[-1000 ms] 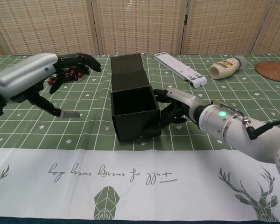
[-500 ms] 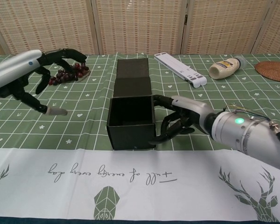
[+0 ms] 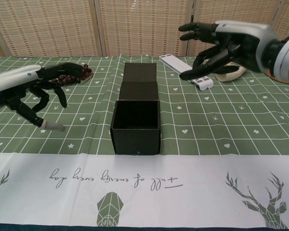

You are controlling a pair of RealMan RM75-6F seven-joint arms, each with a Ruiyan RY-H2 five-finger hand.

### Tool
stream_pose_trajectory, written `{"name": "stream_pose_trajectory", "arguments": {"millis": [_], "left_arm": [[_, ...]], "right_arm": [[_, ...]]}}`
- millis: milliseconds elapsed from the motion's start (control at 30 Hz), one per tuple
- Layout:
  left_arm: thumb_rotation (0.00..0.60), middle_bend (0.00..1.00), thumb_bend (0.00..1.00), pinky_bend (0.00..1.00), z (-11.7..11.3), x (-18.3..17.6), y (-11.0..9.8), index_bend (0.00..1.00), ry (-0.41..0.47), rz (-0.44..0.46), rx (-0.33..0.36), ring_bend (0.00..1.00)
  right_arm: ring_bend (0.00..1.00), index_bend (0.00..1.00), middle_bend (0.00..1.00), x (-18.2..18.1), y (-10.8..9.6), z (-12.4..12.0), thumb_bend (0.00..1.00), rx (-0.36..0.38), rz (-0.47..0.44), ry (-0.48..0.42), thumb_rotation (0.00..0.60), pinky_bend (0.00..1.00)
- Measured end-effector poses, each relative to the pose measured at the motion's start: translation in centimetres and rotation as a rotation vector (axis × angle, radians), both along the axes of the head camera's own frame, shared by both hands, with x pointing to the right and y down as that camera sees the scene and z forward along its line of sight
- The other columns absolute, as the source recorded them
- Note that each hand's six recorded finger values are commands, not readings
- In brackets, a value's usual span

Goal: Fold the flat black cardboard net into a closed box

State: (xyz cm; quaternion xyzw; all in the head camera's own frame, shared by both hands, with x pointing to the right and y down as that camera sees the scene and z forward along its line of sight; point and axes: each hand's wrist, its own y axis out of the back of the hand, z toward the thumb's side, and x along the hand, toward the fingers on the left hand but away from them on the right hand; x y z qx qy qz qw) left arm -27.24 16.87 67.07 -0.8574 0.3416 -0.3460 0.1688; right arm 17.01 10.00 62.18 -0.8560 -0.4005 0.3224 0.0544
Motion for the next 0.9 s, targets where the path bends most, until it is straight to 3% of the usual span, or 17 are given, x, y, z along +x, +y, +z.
{"name": "stream_pose_trajectory", "arguments": {"millis": [133,367,900], "left_arm": [[0.600,0.01,0.10,0.86,1.2,0.2,0.6,0.00,0.011,-0.018,-0.115,0.55],[0.600,0.00,0.09,0.88,3.9,2.2,1.0,0.00,0.037,-0.056,-0.283,0.56],[0.600,0.00,0.09,0.89,7.1,7.7,-0.3,0.00,0.066,-0.102,-0.435,0.56]], "right_arm": [[0.55,0.00,0.00,1.3,-1.1,-1.7,0.00,0.045,0.037,0.006,0.600,0.99],[0.55,0.00,0.00,2.3,-0.7,-1.4,0.00,0.023,0.055,-0.003,0.600,0.99],[0.55,0.00,0.00,3.9,-0.3,-0.9,0.00,0.019,0.052,-0.013,0.600,0.99]]}}
